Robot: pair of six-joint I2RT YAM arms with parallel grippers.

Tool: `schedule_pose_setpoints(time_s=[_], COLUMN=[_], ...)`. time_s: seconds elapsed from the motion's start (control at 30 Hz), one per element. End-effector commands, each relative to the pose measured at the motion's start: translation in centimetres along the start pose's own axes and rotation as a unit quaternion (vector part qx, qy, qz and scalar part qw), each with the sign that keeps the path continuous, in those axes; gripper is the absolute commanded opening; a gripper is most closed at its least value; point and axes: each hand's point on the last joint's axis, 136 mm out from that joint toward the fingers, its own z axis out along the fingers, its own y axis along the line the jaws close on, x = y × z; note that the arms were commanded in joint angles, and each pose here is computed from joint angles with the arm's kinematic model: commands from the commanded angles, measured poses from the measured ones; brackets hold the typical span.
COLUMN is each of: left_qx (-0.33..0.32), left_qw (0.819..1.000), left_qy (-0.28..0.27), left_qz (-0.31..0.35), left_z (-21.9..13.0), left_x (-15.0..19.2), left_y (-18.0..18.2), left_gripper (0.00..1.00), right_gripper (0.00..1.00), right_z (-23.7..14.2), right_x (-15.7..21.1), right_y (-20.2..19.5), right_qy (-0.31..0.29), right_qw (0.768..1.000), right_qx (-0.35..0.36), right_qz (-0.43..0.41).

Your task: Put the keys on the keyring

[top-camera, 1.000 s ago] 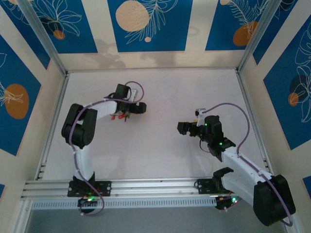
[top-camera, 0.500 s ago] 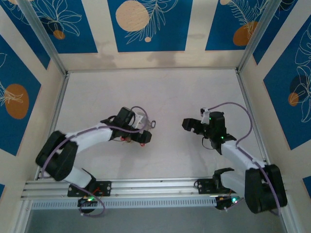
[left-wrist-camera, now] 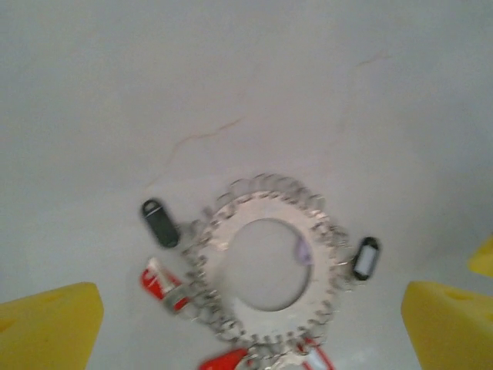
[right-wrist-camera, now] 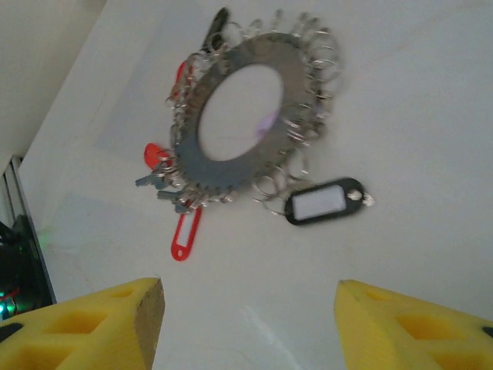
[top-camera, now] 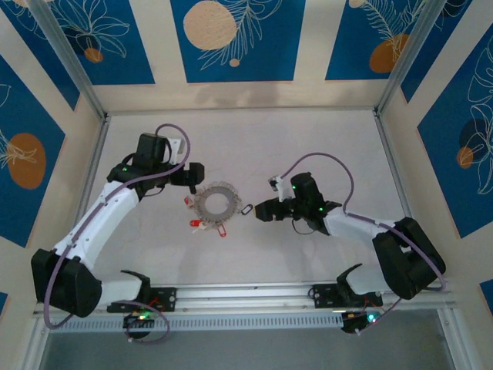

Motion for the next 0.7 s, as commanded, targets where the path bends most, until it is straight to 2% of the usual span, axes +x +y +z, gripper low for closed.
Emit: schedule_pose_setpoints(time_s=[0.0,0.1,0.23,0.3,0.37,0.5,0.67], left_qx=[-0.002,0.007,-0.021,-0.018,-0.02,-0.021,-0.02], left_qw=[1.0,0.999,0.999,0.999,0.999,0.999,0.999], left_qy=[-0.004,0.014,0.017,0.017,0.015,0.012,0.015], left_qz=[-0.017,-0.036,-0.029,-0.029,-0.03,-0.034,-0.036], left_z=[1.5,1.9,1.9,1.8,1.7,1.7,2.0], left_x=[0.6,0.5,0.9,1.2,1.5,1.4,1.4], left_y=[1.0,1.5,2.6,2.6,2.7,2.7,2.7], left_gripper=[0.99,0.99,0.99,0.99,0.99,0.99,0.99], right_gripper=[0.61,0.59,0.53,0.52,0.47,0.42,0.37], right_z=[0.2,0.6,1.5,2.0,2.6,4.1,6.2], right_x=[-2.5,-4.0,-5.4,-5.9,-6.3,-6.0,-5.8], right_y=[0.0,-0.9,-2.4,-2.8,-3.0,-3.0,-3.1], right_qy=[-0.027,-0.029,0.003,0.019,0.04,0.06,0.104], right_qw=[0.999,0.999,0.999,0.998,0.995,0.99,0.985], right_qx=[0.022,0.02,0.023,0.007,-0.013,-0.038,-0.063], right_qz=[-0.037,-0.012,0.03,0.054,0.087,0.119,0.119])
